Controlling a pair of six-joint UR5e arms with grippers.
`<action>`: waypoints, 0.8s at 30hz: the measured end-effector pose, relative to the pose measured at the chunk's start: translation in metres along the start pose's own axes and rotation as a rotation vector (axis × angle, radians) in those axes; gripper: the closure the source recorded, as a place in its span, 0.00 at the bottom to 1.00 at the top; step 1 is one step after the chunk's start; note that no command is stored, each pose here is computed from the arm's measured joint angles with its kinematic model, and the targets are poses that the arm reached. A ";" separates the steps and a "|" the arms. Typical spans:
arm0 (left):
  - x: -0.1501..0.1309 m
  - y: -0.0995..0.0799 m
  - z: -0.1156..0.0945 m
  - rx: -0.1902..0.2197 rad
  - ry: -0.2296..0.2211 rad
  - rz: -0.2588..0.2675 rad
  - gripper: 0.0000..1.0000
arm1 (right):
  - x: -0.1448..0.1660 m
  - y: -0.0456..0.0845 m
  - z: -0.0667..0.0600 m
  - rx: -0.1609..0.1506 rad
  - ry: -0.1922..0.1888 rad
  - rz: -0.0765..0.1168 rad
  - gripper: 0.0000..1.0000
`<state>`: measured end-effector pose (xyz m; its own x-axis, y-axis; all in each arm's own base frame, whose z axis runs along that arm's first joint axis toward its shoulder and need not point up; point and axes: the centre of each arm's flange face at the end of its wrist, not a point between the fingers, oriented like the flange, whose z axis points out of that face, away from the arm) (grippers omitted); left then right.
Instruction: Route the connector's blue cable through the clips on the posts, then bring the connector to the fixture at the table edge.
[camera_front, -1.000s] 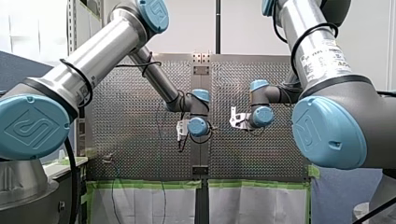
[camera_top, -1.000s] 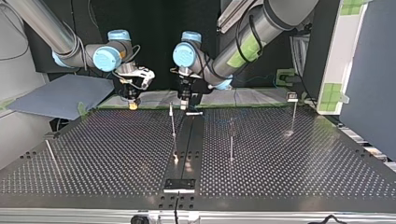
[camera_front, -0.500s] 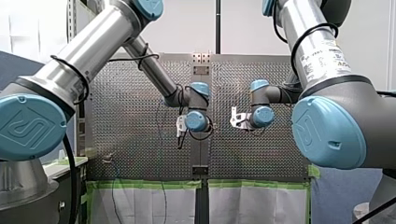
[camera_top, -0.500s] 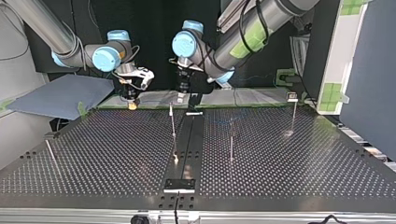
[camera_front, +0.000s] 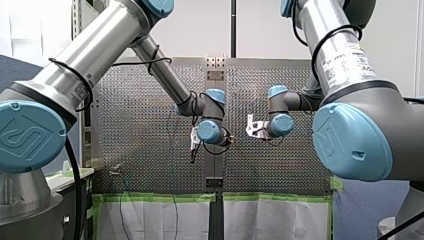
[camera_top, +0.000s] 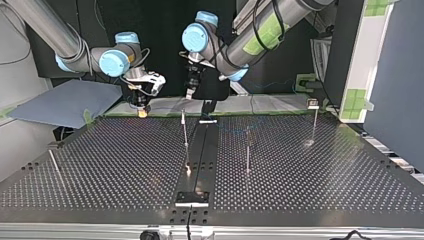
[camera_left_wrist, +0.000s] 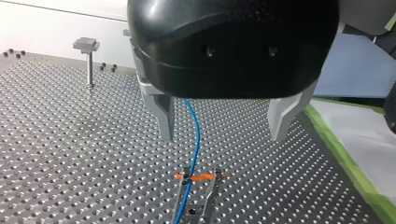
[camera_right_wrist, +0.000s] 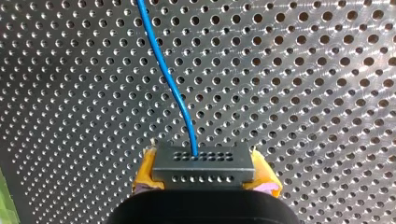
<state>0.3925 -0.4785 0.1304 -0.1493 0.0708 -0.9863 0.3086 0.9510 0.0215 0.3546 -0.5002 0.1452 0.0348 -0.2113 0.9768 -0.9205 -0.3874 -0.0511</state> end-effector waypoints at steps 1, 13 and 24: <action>-0.001 0.000 0.001 -0.001 -0.005 -0.003 0.02 | 0.000 0.000 0.000 0.000 -0.001 0.000 1.00; -0.006 0.011 0.009 -0.081 -0.054 -0.023 0.02 | 0.000 0.002 0.000 -0.003 -0.004 0.001 1.00; -0.006 0.013 0.009 -0.096 -0.053 -0.023 0.02 | -0.001 0.002 0.000 -0.004 -0.006 0.001 1.00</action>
<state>0.4055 -0.4690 0.1348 -0.1048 0.0349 -0.9939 0.2136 0.9769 0.0118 0.3527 -0.5007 0.1445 0.0363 -0.2169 0.9755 -0.9219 -0.3840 -0.0510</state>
